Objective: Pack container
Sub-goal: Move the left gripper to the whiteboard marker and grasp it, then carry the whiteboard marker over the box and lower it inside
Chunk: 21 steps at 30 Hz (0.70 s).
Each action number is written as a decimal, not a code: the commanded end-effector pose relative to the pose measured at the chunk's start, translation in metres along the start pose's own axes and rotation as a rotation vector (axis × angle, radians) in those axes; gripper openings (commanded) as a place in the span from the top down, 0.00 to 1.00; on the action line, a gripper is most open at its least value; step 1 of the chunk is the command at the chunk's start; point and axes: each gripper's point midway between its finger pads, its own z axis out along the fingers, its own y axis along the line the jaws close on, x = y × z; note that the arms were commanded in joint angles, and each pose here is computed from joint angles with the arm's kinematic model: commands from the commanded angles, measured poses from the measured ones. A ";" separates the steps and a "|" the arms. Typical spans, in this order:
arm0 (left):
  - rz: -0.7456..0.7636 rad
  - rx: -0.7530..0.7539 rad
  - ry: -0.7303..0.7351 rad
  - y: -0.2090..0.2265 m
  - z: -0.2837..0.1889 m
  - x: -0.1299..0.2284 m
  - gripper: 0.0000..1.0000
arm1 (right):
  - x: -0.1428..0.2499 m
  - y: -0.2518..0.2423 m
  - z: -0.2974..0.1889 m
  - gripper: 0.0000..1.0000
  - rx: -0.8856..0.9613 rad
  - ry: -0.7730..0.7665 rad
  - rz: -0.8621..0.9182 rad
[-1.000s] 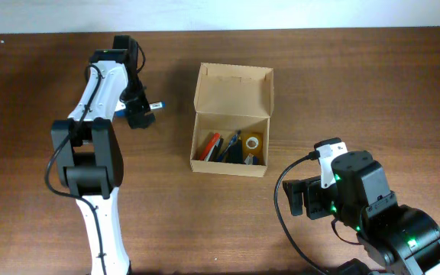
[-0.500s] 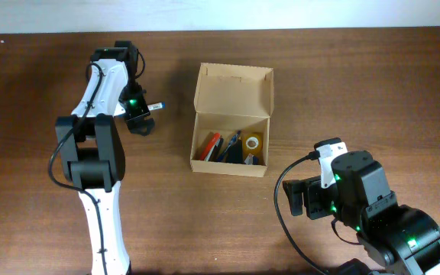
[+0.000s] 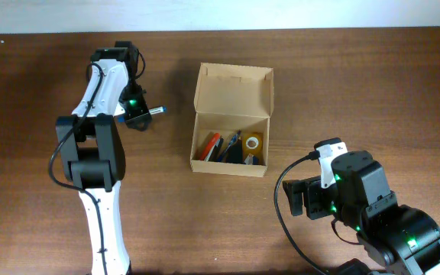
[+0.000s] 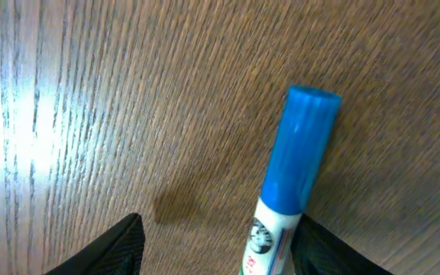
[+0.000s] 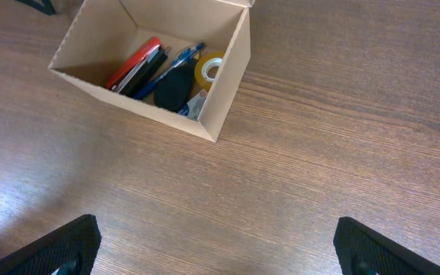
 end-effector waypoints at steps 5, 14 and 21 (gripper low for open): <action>0.007 0.031 -0.059 -0.008 0.010 -0.003 0.45 | 0.001 -0.001 -0.001 0.01 0.005 -0.005 0.000; 0.016 0.020 -0.065 -0.006 0.017 -0.001 0.72 | 0.001 0.000 -0.001 0.01 0.005 -0.005 -0.001; 0.016 0.016 -0.058 -0.005 0.017 0.001 0.93 | 0.001 -0.001 -0.001 0.01 0.005 -0.004 0.000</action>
